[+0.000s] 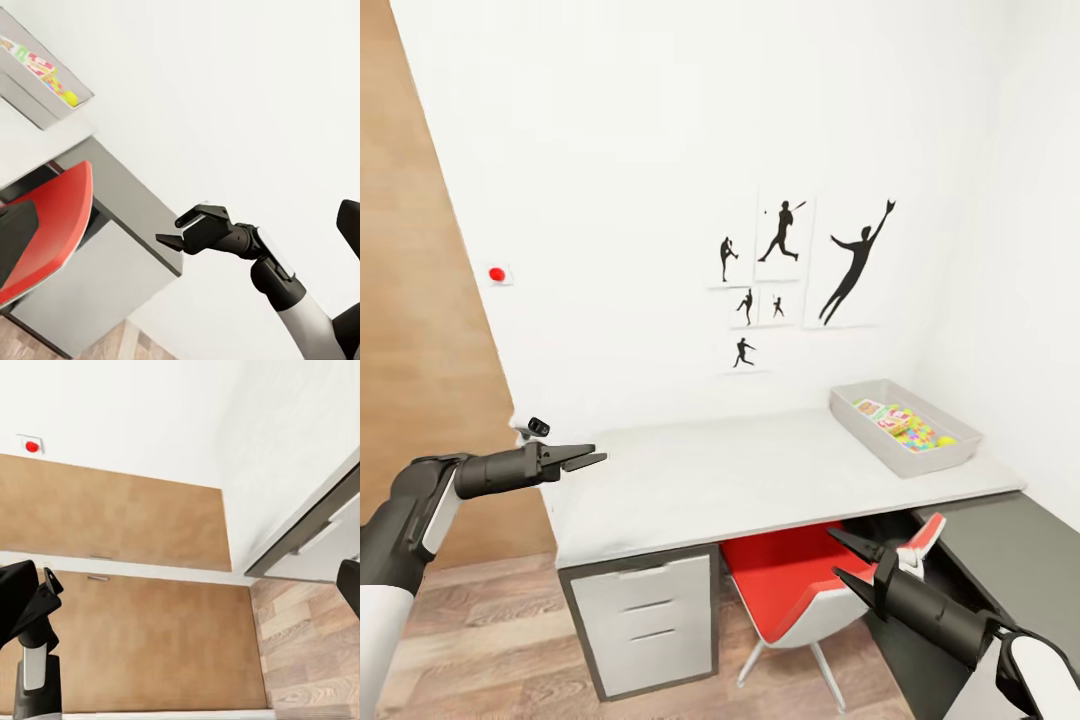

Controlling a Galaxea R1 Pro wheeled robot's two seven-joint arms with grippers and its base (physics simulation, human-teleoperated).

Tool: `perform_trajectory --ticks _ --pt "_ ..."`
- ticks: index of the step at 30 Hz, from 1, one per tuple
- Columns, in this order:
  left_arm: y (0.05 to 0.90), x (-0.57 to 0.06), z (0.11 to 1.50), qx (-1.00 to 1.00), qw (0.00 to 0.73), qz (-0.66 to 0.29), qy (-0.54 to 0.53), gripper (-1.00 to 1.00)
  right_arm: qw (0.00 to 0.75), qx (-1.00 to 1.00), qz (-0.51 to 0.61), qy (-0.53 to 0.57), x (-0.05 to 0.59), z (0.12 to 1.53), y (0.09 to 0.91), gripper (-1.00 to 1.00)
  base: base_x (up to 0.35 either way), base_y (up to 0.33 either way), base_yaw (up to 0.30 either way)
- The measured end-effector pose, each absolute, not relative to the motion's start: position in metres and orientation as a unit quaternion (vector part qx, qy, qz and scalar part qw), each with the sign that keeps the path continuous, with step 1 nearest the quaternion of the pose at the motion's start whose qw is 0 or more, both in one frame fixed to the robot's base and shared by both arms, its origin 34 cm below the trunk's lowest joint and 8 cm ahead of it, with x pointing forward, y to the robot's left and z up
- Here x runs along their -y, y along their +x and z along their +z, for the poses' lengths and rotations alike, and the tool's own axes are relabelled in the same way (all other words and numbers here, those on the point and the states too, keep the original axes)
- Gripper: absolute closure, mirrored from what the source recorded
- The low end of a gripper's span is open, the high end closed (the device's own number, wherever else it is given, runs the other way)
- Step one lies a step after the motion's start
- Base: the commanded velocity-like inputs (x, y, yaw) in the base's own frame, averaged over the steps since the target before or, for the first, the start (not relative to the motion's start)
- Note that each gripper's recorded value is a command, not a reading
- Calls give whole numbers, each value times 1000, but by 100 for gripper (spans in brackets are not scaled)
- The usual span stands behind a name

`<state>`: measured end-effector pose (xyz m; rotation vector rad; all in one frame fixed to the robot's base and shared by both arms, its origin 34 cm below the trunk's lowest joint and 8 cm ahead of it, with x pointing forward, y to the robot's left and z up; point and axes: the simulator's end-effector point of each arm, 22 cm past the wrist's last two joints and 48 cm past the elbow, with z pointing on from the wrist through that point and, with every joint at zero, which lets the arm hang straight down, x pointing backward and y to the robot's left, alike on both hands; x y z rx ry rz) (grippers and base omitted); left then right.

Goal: Put all the toys in the child's room - the three board games (two on the bed and one on the table), the two jigsaw puzzles on the table, and the tennis ball on the table - inside the toy box on the table in the child's room.

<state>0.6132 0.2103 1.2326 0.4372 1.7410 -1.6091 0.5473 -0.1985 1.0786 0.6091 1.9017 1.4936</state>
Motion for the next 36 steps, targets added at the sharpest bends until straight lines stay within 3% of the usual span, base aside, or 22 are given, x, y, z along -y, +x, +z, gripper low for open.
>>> perform_trajectory --ticks 26,36 --pt "608 -211 1244 -671 366 -620 177 -100 329 -719 570 222 198 1092 547 -100 -95 59 241" --pt "611 -213 1238 -677 362 -619 166 -100 336 -763 506 222 198 1056 551 -100 -2 1 46"
